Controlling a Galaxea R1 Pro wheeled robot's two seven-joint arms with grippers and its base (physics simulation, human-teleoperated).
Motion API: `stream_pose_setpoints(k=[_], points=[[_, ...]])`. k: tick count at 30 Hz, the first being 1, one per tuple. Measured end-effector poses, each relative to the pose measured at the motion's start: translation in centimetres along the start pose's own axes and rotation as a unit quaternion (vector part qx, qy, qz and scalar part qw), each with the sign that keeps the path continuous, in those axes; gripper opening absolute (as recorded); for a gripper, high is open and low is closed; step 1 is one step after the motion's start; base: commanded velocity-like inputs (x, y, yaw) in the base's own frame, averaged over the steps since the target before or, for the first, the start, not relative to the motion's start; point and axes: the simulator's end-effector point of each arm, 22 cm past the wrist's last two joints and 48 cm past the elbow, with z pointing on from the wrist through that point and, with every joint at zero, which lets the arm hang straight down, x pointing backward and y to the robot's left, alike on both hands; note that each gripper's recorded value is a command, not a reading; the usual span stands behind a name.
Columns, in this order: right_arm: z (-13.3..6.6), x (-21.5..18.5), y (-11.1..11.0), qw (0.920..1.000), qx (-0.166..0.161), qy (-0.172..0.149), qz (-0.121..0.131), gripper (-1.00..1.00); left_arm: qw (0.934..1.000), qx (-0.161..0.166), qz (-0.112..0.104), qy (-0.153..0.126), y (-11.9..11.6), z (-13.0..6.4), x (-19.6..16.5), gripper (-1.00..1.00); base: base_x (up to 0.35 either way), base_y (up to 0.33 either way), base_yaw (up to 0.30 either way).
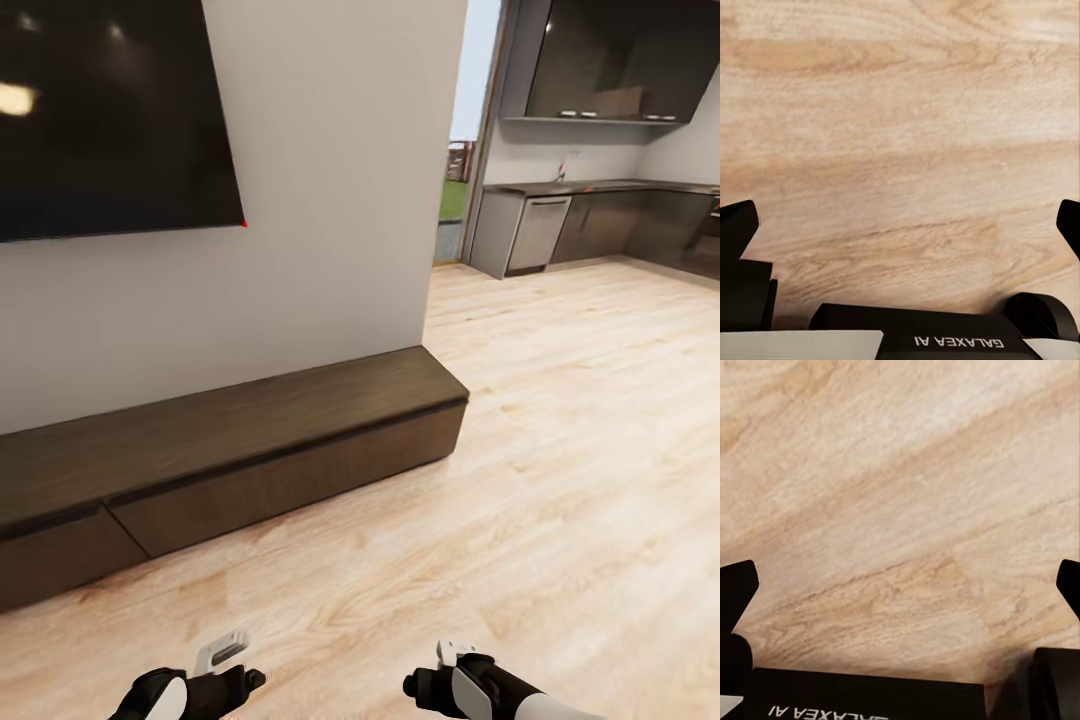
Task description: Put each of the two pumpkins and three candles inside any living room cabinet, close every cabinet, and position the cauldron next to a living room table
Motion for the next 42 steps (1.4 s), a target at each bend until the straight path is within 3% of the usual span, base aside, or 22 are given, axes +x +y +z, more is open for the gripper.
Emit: stream_pose_setpoints(k=[11,27,42], points=[[0.28,0.35,-0.03,1.0000,0.000,0.004,0.001,1.00,1.0000,-0.002,-0.001,0.004,0.19,0.25,0.32,1.00,0.000,-0.110,0.266],[0.61,0.72,-0.51,1.0000,0.000,0.009,0.004,1.00,0.9999,-0.004,-0.003,0.010,0.44,0.57,0.73,1.00,0.000,-0.246,0.263],[0.67,0.62,-0.71,1.0000,0.002,0.006,0.003,1.00,0.9999,-0.005,-0.003,0.011,0.53,0.62,0.78,1.00,0.000,-0.243,0.029]])
